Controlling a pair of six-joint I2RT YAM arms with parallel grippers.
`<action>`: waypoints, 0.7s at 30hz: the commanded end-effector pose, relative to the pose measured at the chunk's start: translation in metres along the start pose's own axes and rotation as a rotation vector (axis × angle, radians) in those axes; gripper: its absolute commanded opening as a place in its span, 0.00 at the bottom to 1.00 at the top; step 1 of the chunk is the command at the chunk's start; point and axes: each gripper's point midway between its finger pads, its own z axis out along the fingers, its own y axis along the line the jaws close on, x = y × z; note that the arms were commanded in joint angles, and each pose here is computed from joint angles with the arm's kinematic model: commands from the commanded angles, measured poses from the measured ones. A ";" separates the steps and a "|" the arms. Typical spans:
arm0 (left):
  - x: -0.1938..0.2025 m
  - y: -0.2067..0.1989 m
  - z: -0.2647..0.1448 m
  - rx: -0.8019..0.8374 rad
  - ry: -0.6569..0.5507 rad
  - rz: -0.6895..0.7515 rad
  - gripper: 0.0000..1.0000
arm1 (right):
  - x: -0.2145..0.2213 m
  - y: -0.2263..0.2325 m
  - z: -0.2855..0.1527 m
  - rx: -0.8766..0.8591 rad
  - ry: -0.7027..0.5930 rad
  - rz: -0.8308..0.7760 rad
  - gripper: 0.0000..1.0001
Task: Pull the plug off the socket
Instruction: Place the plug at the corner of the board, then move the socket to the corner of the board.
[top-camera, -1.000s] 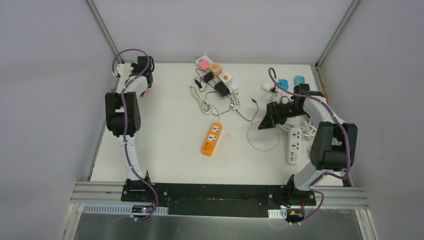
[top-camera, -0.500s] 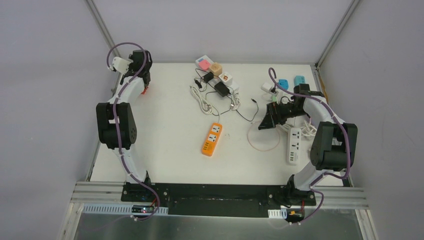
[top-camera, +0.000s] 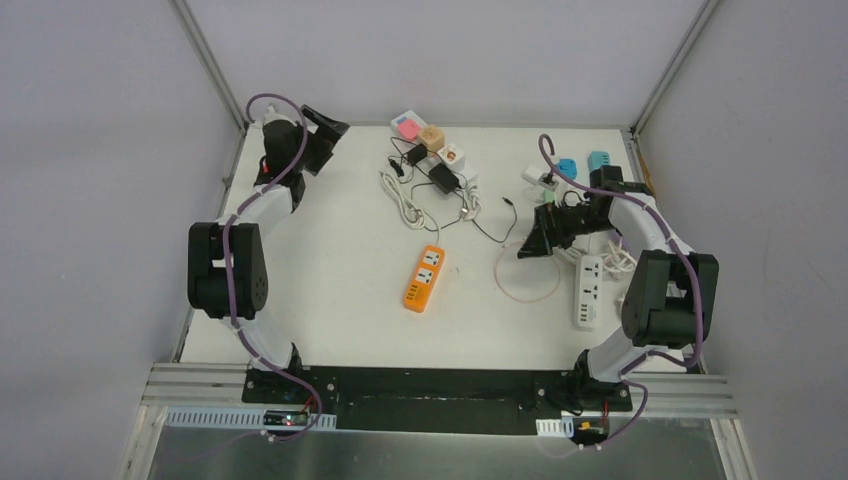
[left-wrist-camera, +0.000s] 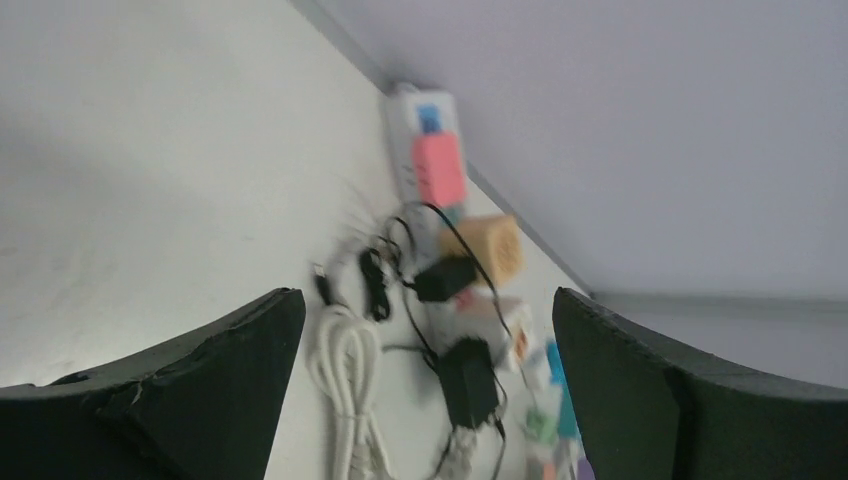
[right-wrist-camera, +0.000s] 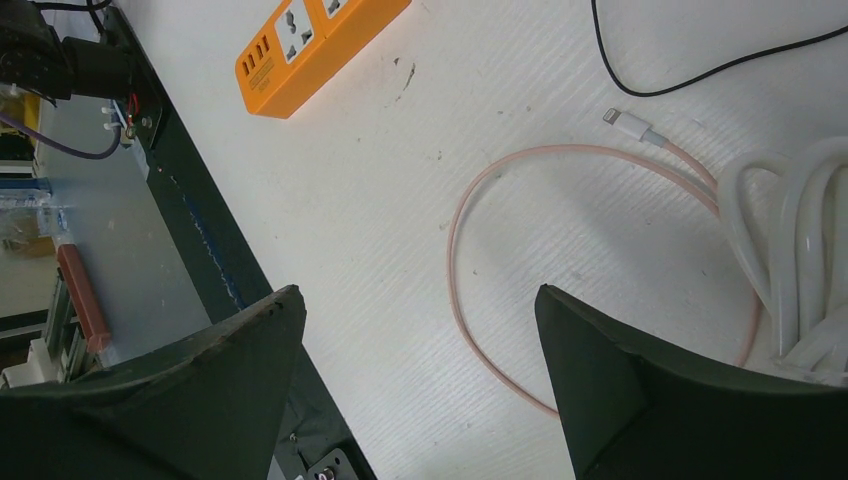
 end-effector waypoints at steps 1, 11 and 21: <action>0.014 -0.129 -0.049 0.691 0.112 0.092 0.99 | -0.019 0.009 -0.016 0.033 -0.056 -0.116 0.89; 0.144 -0.149 -0.107 0.677 0.436 0.214 0.99 | -0.018 0.012 -0.028 0.115 -0.068 -0.205 0.89; 0.166 -0.099 -0.171 0.270 0.393 0.620 0.99 | -0.017 0.010 -0.035 0.205 -0.086 -0.282 0.89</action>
